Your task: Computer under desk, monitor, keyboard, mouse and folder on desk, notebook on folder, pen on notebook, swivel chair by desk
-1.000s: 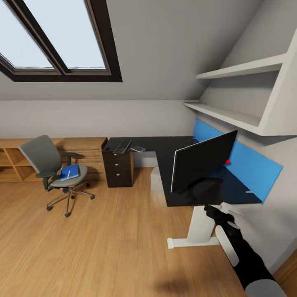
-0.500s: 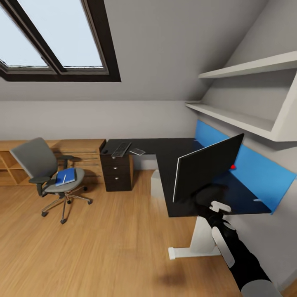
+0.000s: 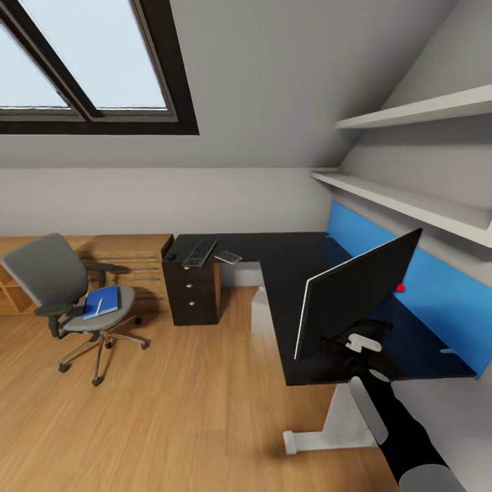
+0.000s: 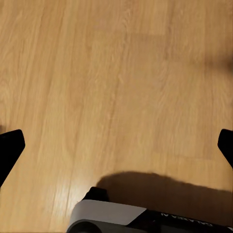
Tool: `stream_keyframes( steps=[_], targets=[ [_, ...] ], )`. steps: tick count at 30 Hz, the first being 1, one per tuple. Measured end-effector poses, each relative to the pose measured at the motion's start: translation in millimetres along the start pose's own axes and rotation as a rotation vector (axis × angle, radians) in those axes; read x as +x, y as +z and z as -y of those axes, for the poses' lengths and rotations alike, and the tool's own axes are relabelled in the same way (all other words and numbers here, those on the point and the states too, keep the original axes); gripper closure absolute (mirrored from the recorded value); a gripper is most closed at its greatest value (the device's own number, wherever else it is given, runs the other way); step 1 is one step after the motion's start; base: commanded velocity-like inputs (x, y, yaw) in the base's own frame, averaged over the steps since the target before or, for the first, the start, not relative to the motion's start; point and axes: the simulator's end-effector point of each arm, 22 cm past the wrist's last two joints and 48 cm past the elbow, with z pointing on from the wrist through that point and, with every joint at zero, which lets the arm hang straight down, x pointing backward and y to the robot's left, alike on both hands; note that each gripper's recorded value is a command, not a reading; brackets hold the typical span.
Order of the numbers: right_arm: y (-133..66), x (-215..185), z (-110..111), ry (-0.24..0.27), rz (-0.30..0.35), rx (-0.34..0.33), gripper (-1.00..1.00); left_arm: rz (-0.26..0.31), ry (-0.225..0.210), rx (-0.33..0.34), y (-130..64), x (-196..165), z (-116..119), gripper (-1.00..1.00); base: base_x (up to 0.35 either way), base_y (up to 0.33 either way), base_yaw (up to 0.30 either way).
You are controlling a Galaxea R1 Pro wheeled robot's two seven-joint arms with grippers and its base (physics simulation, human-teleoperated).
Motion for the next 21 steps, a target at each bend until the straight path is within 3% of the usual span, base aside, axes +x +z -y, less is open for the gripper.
stream_keyframes(
  steps=[21],
  targets=[
    [1.1,3.6,1.5,0.002,0.007,0.004,-1.00,0.003,-0.005,-0.003,0.1,-0.7,-1.0,-1.00,0.149,0.048,0.000]
  ],
)
